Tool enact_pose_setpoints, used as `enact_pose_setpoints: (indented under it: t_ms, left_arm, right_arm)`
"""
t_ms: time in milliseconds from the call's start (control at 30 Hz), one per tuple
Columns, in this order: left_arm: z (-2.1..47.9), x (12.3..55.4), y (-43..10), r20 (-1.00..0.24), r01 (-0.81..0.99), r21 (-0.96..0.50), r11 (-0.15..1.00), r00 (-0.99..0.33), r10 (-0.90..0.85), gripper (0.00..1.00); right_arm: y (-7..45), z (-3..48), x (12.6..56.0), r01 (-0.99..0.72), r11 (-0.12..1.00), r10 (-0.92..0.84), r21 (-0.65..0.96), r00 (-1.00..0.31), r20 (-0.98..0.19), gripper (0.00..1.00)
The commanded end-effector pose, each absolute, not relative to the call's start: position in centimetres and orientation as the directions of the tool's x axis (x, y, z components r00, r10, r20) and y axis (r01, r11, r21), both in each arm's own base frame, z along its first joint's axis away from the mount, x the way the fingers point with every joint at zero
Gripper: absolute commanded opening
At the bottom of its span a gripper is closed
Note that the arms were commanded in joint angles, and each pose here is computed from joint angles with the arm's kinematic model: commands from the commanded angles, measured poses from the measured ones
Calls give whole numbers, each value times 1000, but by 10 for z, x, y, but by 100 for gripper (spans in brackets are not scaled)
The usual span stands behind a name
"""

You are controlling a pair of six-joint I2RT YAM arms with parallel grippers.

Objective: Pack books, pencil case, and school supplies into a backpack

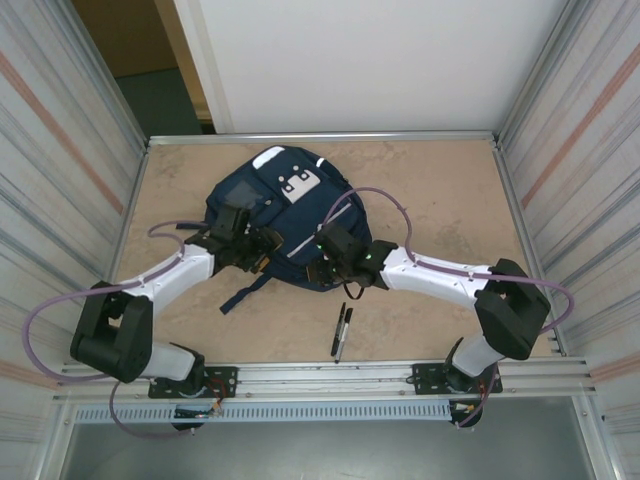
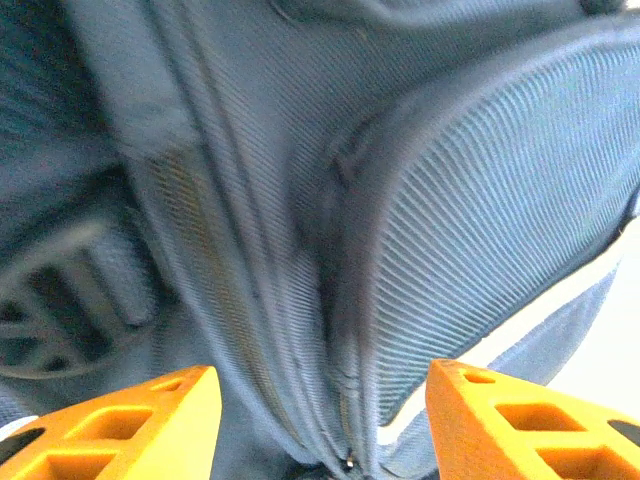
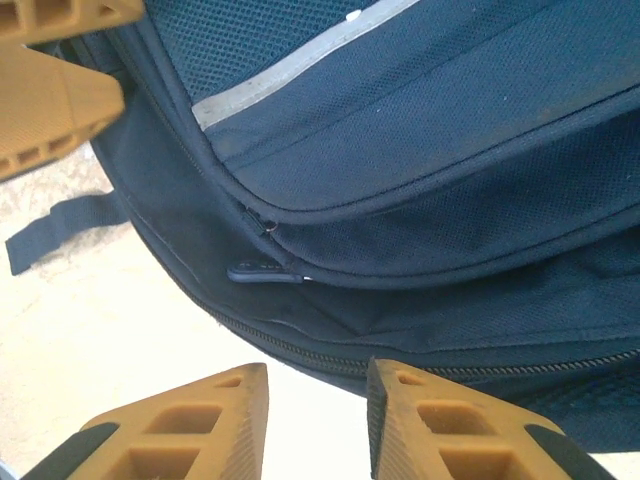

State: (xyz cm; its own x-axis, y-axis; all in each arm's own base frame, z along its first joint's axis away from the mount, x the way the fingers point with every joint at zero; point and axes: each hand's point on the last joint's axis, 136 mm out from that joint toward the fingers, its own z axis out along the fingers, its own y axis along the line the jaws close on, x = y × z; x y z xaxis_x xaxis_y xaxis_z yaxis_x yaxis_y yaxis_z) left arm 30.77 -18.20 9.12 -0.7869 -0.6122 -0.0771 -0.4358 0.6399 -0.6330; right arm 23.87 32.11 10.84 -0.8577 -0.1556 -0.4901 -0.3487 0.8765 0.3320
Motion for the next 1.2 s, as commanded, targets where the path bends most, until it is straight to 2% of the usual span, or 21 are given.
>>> enact_pose_setpoints:
  t_ms: [0,100,233,367,467,567,833,933,1033,1167]
  left_arm:
    - [99,320,-195,-119,-416,-668,617,-759,-640,56]
    - [95,322,-200,-146,-409,-655,636,-756,-638,57]
    - [74,314,-198,-115,-452,-587,672,-775,-622,60]
    - [51,294,-169,-103,-590,-501,634,-686,-720,69]
    - [59,288,-162,-140,-587,-465,663,-691,-710,73]
    - [63,291,-165,-185,-567,-483,668,-679,-710,71]
    - [57,337,-204,-149,-488,-559,671,-737,-660,50]
    - [58,344,-215,-123,-466,-583,666,-759,-639,34]
    - [65,340,-216,-109,-469,-599,649,-755,-646,11]
    - [93,338,-216,-102,-441,-646,623,-759,-643,3]
  right_arm:
    - [317,115,239,-330,877,-115,350,-850,-514,32]
    - [319,118,239,-327,874,-112,359,-855,-506,34]
    - [324,118,237,-336,855,-99,395,-853,-512,42]
    - [325,123,232,-356,849,-116,390,-846,-520,46]
    - [327,121,229,-375,828,-111,417,-839,-533,48]
    - [327,121,231,-369,835,-119,407,-845,-522,49]
    - [340,132,230,-400,817,-127,415,-827,-547,49]
    - [339,131,227,-410,816,-129,407,-816,-563,49]
    - [333,128,224,-389,834,-137,392,-833,-535,50]
    - [318,119,222,-349,865,-122,360,-844,-523,50]
